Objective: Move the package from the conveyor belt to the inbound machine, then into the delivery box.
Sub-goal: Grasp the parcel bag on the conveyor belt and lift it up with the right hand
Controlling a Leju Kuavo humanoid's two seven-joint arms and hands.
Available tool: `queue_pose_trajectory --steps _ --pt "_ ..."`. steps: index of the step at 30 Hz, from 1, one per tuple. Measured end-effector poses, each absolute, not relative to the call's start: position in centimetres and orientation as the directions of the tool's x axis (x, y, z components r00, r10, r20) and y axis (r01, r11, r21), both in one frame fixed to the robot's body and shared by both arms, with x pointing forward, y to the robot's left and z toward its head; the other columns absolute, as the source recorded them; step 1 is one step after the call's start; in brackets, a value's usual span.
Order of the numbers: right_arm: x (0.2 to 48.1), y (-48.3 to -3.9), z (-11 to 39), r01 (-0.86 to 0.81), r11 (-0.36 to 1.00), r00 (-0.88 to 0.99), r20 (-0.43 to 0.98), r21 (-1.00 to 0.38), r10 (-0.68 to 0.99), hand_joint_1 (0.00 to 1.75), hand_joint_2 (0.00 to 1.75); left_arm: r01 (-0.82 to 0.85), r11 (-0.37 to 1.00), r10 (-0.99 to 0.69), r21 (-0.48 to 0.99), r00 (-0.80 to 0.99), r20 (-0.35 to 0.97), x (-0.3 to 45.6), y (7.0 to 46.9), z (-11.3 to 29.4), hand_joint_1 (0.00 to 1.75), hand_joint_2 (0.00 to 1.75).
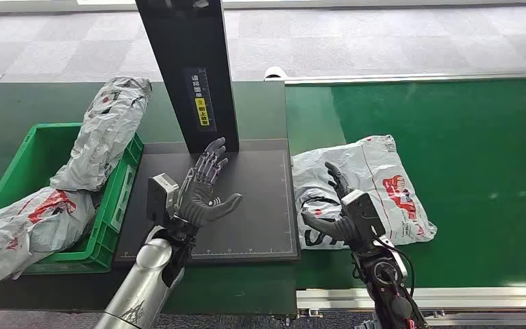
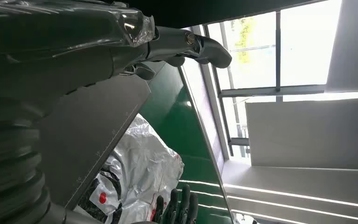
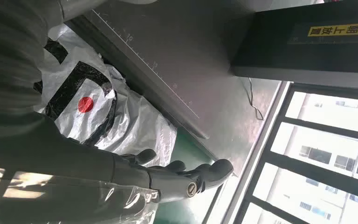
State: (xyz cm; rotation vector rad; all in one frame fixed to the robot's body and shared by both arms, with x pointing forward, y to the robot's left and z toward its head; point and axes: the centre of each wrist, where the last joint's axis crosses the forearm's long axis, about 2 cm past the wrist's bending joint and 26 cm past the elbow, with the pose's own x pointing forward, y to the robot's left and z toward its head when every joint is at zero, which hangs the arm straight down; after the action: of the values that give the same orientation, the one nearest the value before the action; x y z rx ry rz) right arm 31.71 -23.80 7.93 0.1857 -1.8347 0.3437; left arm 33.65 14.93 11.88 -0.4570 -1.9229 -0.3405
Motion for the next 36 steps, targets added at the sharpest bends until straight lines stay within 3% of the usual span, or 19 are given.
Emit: queue_pose_trajectory --steps 11,15,19,22,36 --pt "31.7 -24.0 8.0 -0.267 0.947 -0.293 0.951 -0.179 0.098 0.0 1.75 0.464 0.885 0.157 0.025 -0.348 0.924 33.7 14.9 11.9 0.0 1.75" --pt "32.0 -25.2 8.2 -0.075 0.876 -0.259 0.858 -0.476 0.444 0.0 1.75 0.463 0.886 0.152 0.026 -0.341 0.928 33.6 15.0 11.9 0.0 1.75" --pt "32.7 -27.6 8.4 0.073 0.616 -0.093 0.61 -0.784 0.787 0.0 1.75 0.469 0.883 0.144 0.03 -0.331 0.933 33.6 15.1 11.9 0.0 1.75" --pt "33.1 -29.7 7.9 0.075 0.432 0.043 0.436 -0.898 0.899 0.0 1.75 0.475 0.879 0.138 0.036 -0.326 0.935 33.5 15.1 12.0 0.0 1.75" --pt "33.6 -32.8 6.2 -0.099 0.279 0.08 0.272 -0.955 0.959 0.0 1.75 0.484 0.874 0.135 0.045 -0.331 0.934 33.5 15.1 12.0 0.0 1.75"
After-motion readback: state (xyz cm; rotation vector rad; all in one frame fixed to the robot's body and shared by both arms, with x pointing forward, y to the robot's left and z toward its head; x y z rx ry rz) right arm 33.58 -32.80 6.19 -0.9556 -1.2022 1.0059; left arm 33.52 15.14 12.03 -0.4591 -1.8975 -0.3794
